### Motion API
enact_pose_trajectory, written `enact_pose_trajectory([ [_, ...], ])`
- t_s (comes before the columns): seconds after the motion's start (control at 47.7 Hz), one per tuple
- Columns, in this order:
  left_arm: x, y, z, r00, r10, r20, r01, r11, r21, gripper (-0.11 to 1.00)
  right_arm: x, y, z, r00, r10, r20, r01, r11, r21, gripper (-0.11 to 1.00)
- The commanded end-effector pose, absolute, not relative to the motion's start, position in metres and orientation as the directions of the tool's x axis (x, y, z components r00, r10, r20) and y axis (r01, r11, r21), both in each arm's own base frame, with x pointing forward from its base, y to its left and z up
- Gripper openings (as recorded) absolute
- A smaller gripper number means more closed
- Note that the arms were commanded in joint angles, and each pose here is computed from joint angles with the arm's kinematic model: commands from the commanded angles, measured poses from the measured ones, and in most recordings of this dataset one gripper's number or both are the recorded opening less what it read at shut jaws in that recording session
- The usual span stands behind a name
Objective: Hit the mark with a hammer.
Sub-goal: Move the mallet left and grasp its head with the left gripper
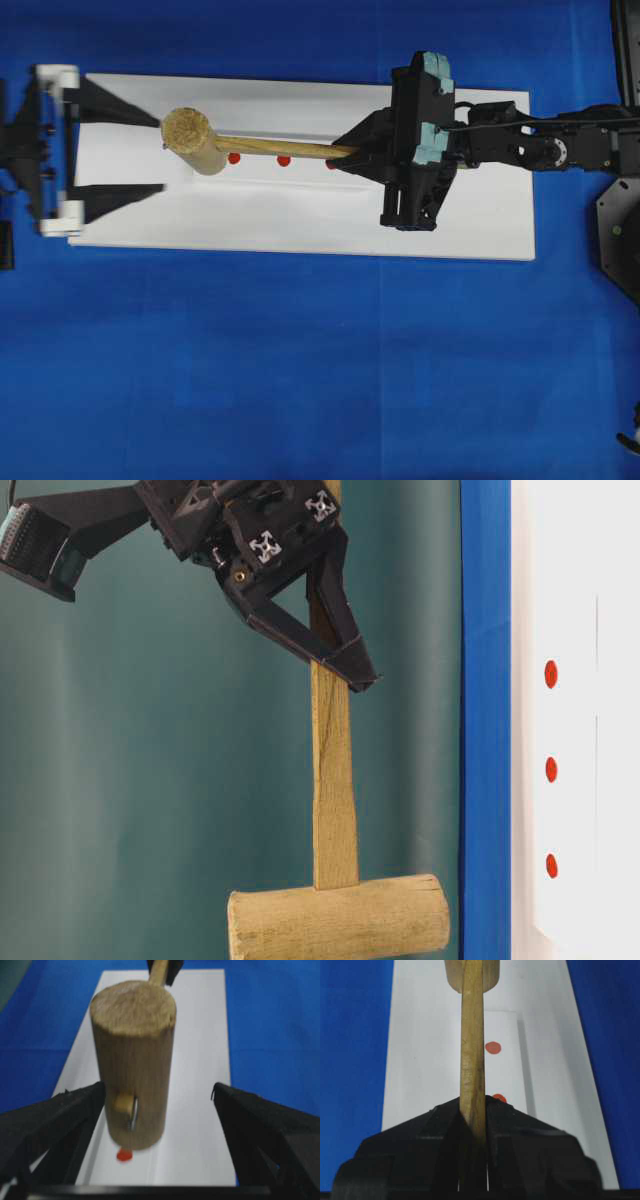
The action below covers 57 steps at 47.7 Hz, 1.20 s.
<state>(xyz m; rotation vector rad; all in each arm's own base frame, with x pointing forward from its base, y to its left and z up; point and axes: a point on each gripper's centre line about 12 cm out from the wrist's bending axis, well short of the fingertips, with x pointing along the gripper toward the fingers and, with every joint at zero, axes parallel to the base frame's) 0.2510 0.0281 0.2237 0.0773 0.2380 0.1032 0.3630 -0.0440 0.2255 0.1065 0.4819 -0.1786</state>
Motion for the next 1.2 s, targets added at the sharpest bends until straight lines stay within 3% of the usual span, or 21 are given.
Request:
enact_pose_trajectory([
  [0.0,0.272,0.031,0.234,0.975,0.116,-0.191,-0.100,0.991,0.091,0.91,0.369,-0.044,0.243,0.893,-0.148,-0.426,0.191,0.980,0.058,0.02],
  [0.294,0.311,0.036,0.228,0.968,0.115,-0.222,-0.093,0.990,0.105,0.93,0.368,-0.044,0.243,0.894,-0.150,-0.423,0.190,0.980,0.055,0.02],
  [0.86,0.312,0.044,0.221,0.957,0.140,-0.255,-0.121,0.988,0.091,0.91,0.365,-0.043,0.252,0.903,-0.149,-0.402,0.188,0.981,0.057,0.02],
  [0.944,0.312,0.044,0.219,0.952,0.139,-0.271,-0.119,0.989,0.091,0.80,0.365,-0.042,0.252,0.903,-0.145,-0.403,0.184,0.981,0.058,0.02],
  [1.07,0.311,0.044,0.218,0.951,0.138,-0.277,-0.115,0.989,0.095,0.45,0.366,-0.041,0.253,0.905,-0.144,-0.400,0.182,0.982,0.058,0.02],
  [1.175,0.311,0.044,0.219,0.952,0.138,-0.274,-0.116,0.989,0.095,0.44,0.366,-0.041,0.253,0.905,-0.144,-0.400,0.182,0.982,0.058,0.02],
])
